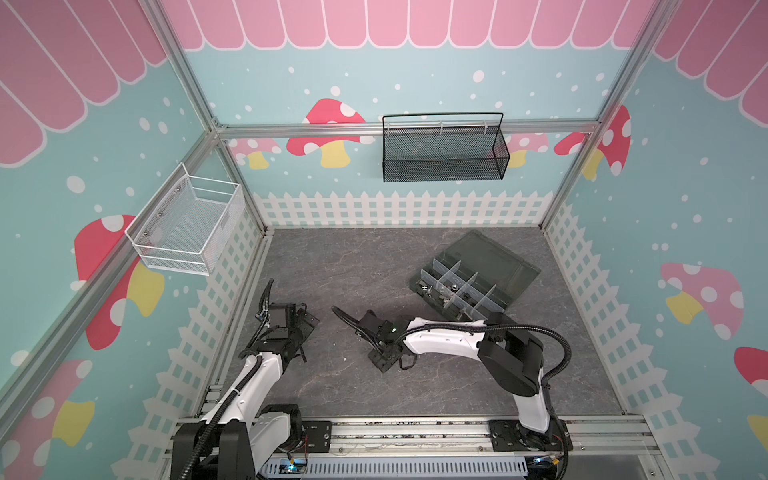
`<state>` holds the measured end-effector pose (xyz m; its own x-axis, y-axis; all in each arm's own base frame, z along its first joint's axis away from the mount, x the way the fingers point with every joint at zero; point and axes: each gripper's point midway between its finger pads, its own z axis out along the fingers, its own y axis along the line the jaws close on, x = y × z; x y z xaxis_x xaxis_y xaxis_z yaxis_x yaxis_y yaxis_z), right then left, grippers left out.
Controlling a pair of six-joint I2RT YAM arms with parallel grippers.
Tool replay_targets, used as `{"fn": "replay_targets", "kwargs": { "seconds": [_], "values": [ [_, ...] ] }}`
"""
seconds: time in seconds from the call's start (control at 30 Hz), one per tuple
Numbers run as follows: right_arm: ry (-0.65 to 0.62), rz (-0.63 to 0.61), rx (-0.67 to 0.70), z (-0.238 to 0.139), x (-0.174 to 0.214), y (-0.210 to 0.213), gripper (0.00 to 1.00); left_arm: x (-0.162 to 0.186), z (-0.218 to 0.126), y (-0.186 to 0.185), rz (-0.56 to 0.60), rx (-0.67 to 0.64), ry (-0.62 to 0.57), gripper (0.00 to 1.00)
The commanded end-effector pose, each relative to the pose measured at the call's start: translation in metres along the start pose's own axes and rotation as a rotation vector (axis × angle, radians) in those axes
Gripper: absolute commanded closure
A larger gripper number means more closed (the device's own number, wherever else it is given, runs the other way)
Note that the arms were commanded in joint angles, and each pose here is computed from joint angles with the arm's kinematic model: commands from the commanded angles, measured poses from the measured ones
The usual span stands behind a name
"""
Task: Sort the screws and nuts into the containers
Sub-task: 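Lift and carry the black nut with the right gripper to the box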
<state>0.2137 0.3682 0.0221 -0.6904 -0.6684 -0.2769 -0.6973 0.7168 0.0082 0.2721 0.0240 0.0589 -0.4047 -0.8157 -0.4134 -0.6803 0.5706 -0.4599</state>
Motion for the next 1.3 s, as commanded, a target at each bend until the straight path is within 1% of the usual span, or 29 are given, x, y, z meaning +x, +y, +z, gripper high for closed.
{"fn": "replay_targets", "kwargs": {
  "seconds": [0.0,0.2,0.23,0.33,0.47,0.7,0.93,1.1,1.27],
  "values": [
    [0.059,0.079,0.030,0.003,0.019,-0.022,1.00,-0.001,0.000,0.005,-0.002,-0.004,-0.011,0.00],
    [0.005,0.142,0.057,-0.017,0.005,-0.049,1.00,-0.002,0.002,0.002,0.001,-0.001,-0.006,0.00],
    [-0.024,0.155,0.059,-0.028,0.000,-0.054,1.00,-0.002,0.002,0.001,0.002,0.000,-0.004,0.00],
    [-0.062,0.196,0.086,-0.045,-0.006,-0.075,1.00,-0.001,0.003,-0.001,0.001,0.004,0.006,0.00],
    [-0.114,0.257,0.160,-0.072,-0.008,-0.110,1.00,-0.001,0.003,-0.003,0.003,0.010,0.009,0.00],
    [-0.175,0.398,0.257,-0.109,0.009,-0.176,1.00,-0.002,0.004,-0.003,0.004,0.010,0.008,0.00],
    [-0.225,0.556,0.309,-0.135,0.033,-0.233,1.00,-0.002,0.005,-0.005,0.013,0.008,0.014,0.00],
    [-0.260,0.643,0.304,-0.140,0.050,-0.264,1.00,-0.003,0.005,-0.004,0.012,0.005,0.012,0.00],
    [-0.280,0.699,0.252,-0.134,0.056,-0.285,1.00,-0.003,0.004,-0.006,0.009,0.010,0.012,0.00]
  ]
}}
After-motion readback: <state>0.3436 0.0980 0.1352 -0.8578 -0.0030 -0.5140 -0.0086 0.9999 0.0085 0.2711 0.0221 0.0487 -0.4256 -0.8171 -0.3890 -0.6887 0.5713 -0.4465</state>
